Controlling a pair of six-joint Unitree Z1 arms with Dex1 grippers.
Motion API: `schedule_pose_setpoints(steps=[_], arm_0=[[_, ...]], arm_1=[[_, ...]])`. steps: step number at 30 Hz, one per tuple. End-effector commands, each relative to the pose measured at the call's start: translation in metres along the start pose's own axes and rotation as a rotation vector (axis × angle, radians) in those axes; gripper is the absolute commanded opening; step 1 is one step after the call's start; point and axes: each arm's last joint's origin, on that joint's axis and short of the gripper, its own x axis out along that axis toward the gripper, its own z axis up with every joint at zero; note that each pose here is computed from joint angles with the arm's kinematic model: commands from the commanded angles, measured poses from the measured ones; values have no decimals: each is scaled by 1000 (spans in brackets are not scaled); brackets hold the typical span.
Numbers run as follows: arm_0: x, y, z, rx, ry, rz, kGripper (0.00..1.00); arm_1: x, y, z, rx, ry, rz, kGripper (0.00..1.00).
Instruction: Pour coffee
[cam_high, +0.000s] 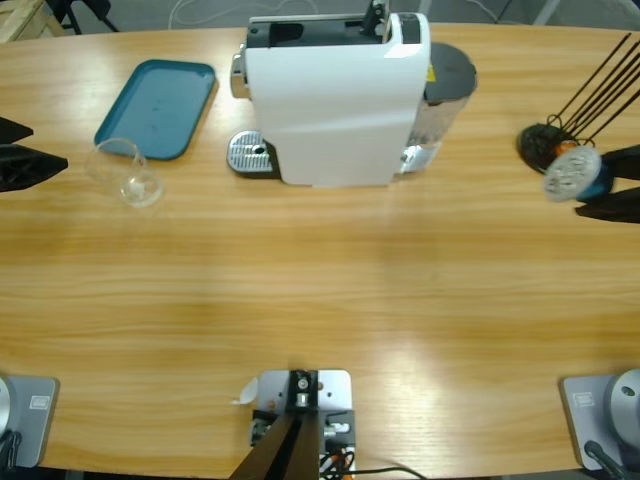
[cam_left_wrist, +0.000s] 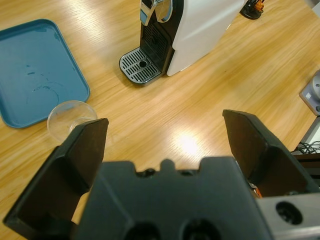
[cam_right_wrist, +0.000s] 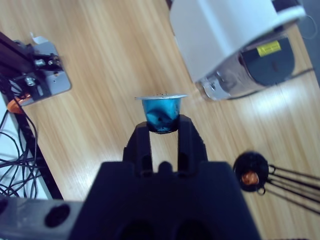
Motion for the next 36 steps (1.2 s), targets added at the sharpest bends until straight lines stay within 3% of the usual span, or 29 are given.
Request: schedule_pose_setpoints(steps=[1, 6, 19, 29, 36], arm_0=[[10, 5, -9, 3, -49, 12, 1000], [15, 8, -8, 44, -71, 49, 1000], [40, 14, -6, 134, -5, 53, 1000], [46, 17, -19, 133, -4, 51, 1000], [49, 18, -27, 133, -8, 51, 1000]], arm_1=[[55, -12, 47, -138, 49, 105, 0], [88, -25, 84, -250, 51, 131, 0], [163, -52, 146, -388, 103, 125, 0], [169, -92, 171, -408, 67, 10, 0], [185, -106, 172, -403, 85, 0, 0]])
